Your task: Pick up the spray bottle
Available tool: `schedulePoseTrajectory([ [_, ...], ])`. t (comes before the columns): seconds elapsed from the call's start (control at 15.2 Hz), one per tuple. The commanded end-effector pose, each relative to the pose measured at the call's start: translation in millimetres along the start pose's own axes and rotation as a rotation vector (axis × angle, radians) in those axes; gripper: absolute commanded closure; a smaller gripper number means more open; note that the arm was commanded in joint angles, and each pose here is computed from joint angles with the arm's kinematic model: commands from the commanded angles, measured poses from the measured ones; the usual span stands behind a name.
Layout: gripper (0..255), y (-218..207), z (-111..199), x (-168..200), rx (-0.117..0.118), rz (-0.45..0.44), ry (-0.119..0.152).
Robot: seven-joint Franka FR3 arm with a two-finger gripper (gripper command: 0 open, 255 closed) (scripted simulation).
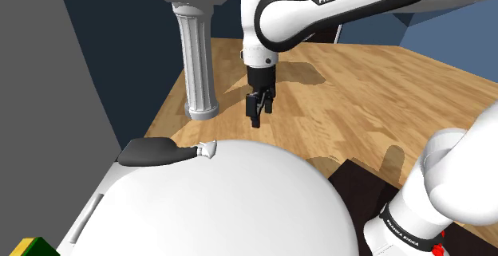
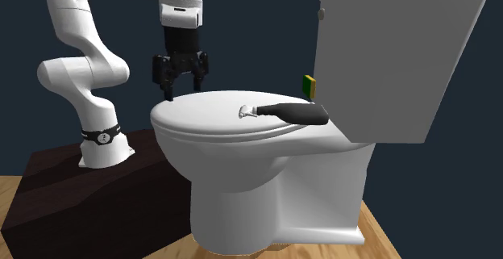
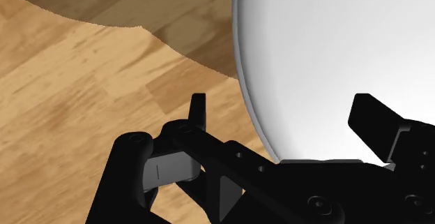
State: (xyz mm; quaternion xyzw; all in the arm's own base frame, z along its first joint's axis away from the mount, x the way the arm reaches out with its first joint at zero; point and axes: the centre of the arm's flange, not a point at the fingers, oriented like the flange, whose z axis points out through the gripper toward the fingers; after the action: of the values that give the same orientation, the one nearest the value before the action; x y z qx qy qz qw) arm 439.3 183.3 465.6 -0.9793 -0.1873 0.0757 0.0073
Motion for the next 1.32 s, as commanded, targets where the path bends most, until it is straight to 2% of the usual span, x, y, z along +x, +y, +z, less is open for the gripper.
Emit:
schedulePoseTrajectory([
  [0.0,0,-18.0,1.3,18.2,0.007,-0.030,0.010],
  [1.12,0,-180.2,8.3,150.0,0.059,-0.277,0.091],
  [1.25,0,-181.1,13.5,151.5,0.059,-0.278,0.092],
])
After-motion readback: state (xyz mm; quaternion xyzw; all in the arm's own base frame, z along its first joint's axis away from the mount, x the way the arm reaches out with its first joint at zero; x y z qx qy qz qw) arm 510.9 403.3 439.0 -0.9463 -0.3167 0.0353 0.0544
